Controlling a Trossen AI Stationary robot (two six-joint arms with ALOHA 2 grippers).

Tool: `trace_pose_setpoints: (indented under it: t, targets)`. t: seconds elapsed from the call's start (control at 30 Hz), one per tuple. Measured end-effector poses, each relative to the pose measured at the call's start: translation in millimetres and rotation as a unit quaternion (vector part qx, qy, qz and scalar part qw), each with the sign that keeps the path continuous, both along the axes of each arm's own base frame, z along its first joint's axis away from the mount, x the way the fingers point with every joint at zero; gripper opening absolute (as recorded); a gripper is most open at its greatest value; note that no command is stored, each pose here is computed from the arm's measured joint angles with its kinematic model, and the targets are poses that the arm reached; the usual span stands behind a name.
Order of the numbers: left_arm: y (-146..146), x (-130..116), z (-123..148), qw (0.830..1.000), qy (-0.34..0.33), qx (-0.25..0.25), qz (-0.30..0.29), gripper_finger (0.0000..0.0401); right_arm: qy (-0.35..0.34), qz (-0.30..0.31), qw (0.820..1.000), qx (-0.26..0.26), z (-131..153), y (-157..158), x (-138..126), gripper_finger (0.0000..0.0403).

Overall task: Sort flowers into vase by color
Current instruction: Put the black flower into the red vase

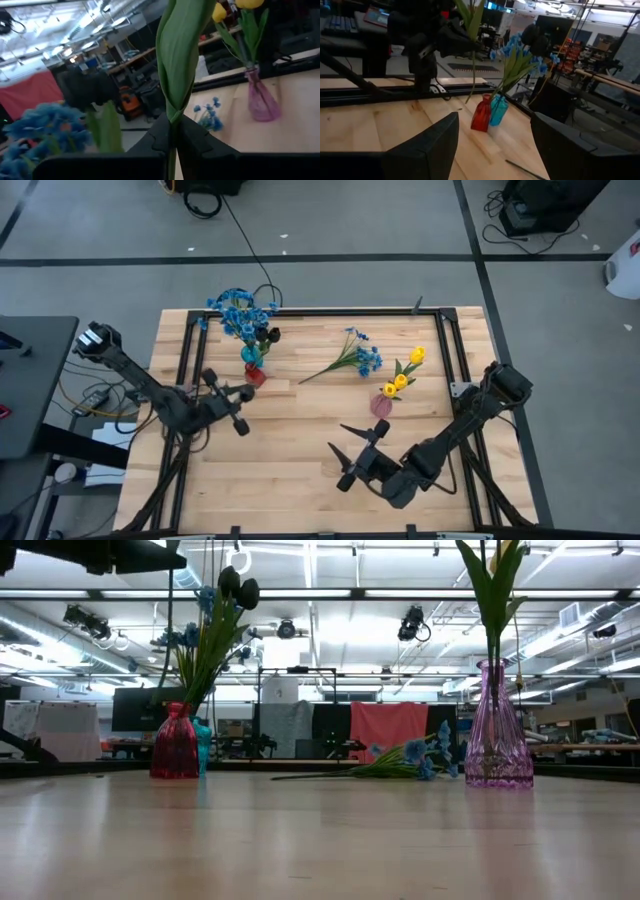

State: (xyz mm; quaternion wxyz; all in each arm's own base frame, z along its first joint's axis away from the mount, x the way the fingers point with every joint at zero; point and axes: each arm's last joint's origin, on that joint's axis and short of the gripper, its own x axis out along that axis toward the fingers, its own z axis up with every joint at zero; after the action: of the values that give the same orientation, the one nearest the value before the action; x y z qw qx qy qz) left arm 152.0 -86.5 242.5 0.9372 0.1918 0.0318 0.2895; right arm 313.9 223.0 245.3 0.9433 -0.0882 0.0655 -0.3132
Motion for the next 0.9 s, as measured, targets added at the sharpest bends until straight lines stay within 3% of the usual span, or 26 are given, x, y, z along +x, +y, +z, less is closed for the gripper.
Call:
trace_pose_setpoints:
  t: [0.43, 0.67, 0.9]
  targets:
    - [16.5, -21.8, -7.4, 0.996, -0.044, 0.072, -0.013, 0.0023, -0.003, -0.002, 1.0, 0.01, -1.5, -2.6, 1.5, 0.0258]
    - [17.6, -21.4, -4.2, 0.991, -0.042, 0.121, -0.026, 0.0023, -0.005, -0.001, 1.0, 0.017, -2.8, -3.2, 1.7, 0.0258]
    - [26.0, -15.9, -4.1, 0.99, -0.048, 0.13, -0.011, 0.0023, -0.002, 0.005, 1.0, 0.02, -2.9, -6.6, 4.8, 0.0258]
